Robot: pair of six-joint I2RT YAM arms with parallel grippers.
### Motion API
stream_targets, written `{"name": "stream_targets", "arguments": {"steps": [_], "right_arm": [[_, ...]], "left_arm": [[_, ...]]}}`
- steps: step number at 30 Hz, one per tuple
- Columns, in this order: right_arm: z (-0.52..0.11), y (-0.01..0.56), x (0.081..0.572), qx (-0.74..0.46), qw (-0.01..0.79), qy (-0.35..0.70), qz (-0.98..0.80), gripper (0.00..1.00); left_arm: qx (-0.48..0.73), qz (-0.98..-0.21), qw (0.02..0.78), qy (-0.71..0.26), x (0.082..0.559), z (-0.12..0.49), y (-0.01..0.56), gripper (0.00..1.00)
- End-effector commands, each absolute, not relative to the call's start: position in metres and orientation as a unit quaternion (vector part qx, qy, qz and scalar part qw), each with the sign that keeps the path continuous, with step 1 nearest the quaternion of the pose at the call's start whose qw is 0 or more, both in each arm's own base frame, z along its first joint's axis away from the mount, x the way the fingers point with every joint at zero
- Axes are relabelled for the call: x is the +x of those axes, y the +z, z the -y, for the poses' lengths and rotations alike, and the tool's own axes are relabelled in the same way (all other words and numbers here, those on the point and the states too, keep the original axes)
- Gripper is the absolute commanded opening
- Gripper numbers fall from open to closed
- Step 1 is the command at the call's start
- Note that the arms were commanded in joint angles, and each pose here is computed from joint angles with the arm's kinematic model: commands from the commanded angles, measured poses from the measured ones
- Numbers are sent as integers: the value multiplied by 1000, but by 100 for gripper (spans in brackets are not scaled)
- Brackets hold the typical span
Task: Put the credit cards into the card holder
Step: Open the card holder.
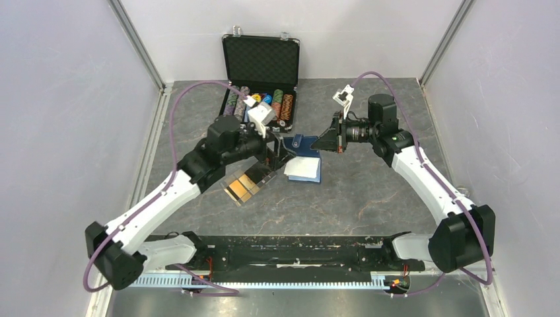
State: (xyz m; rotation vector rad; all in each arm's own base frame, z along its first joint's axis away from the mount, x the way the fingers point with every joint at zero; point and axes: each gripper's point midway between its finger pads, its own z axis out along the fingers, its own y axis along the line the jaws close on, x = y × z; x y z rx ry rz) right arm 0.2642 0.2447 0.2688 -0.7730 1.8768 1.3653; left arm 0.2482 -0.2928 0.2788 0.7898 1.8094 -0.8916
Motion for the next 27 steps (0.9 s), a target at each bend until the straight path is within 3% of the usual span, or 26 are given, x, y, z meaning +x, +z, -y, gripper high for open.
{"name": "stream_targets", "arguments": {"steps": [1, 5, 12, 19, 27], "right_arm": [[-244, 284, 281, -262, 386, 512, -721, 0], [-238, 279, 294, -220, 399, 493, -741, 0], [-237, 273, 296, -200, 394, 500, -744, 0], [-236, 266, 296, -191, 386, 501, -751, 0], [-236, 262, 296, -184, 381, 500, -755, 0]], "left_arm": [[178, -764, 539, -305, 275, 252, 298, 100], [112, -793, 505, -321, 272, 239, 285, 100], [63, -813, 332, -474, 261, 255, 257, 100], [63, -788, 247, -561, 259, 276, 249, 78], [68, -795, 205, -566, 256, 287, 234, 69]]}}
